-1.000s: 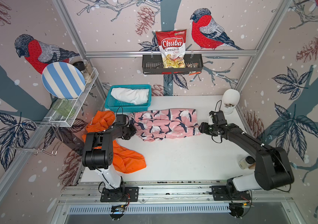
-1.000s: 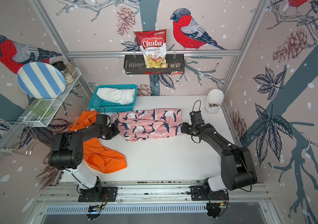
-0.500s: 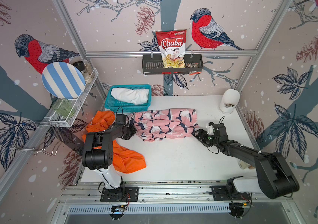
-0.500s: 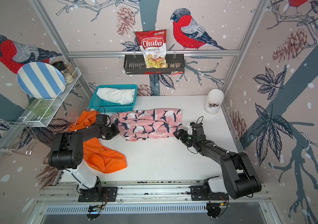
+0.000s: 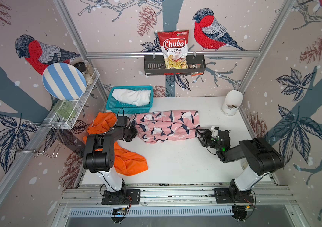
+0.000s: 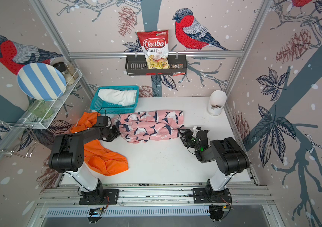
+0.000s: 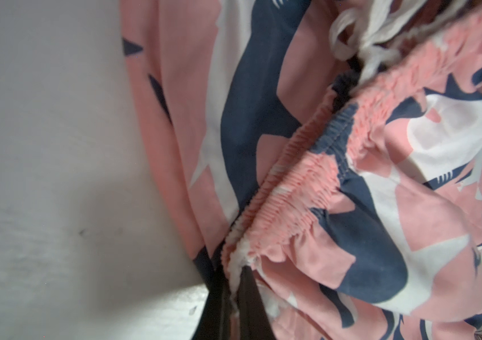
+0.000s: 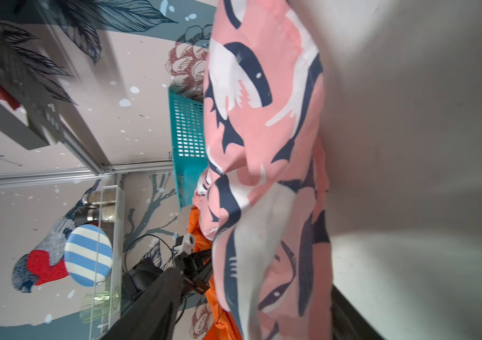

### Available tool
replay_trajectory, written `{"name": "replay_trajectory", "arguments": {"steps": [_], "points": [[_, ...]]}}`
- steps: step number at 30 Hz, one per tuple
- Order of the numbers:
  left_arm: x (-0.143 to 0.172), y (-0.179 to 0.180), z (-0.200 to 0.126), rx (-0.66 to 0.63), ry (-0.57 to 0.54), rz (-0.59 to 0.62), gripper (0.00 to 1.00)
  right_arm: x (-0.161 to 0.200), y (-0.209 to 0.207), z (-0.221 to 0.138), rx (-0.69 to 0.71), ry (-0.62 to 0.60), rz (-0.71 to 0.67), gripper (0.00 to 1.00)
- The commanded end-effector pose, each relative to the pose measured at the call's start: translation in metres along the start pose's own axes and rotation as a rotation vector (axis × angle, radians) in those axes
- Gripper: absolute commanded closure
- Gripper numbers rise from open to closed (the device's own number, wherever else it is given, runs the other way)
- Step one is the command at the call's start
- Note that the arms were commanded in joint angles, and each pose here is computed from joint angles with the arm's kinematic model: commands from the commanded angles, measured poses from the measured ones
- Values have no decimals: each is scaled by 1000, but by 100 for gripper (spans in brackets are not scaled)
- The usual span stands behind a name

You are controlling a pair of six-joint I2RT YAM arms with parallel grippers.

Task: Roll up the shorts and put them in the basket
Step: Flatten out the shorts at the center of the board.

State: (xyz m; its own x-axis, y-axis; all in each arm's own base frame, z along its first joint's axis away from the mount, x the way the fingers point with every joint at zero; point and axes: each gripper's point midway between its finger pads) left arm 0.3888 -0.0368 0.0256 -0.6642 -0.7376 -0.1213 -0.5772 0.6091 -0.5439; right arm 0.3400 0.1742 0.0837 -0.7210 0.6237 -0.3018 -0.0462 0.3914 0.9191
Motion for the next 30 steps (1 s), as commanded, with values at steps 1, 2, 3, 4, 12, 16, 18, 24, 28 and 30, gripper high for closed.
{"name": "replay_trajectory", "arguments": {"steps": [1, 2, 3, 4, 12, 16, 18, 24, 28, 30], "points": [[-4, -2, -5, 4, -11, -4, 100, -19, 35, -6, -132, -86, -16, 31], [-4, -3, -5, 4, -12, -3, 100, -20, 38, -6, -141, -86, -21, 31], [-4, -3, -5, 4, -11, -2, 100, -20, 40, -7, -145, -86, -25, 32], [-4, -3, -5, 3, -12, -1, 100, -21, 43, -8, -148, -88, -33, 35], [-3, -2, -4, 7, -5, -4, 100, -24, 48, -14, -80, -91, -107, 54], [-2, -3, -4, 13, -3, -6, 100, -26, 50, -13, -48, -87, -146, 71], [-3, -4, -5, 16, -4, -7, 100, -27, 52, -11, -51, -80, -158, 76], [-4, -9, -10, 28, -11, -1, 100, -28, 59, -1, -79, -49, -168, 100], [-6, -17, -18, 49, -22, 0, 100, -33, 74, -1, -106, -49, -194, 100], [-9, -28, -31, 82, -39, 7, 100, -38, 83, -3, -102, -56, -215, 100]]}}
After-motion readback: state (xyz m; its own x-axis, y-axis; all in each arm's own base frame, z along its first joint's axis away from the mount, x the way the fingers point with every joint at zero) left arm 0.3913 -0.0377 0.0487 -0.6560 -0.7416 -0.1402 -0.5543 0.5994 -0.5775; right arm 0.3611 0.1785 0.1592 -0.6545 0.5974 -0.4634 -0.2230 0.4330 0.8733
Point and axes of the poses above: each gripper's point midway between its finger pads, its own z axis out along the fingers, its own y axis along the line the jaws close on, x = y × z, and after that the axes turned 12 degrees about -z, right-handed
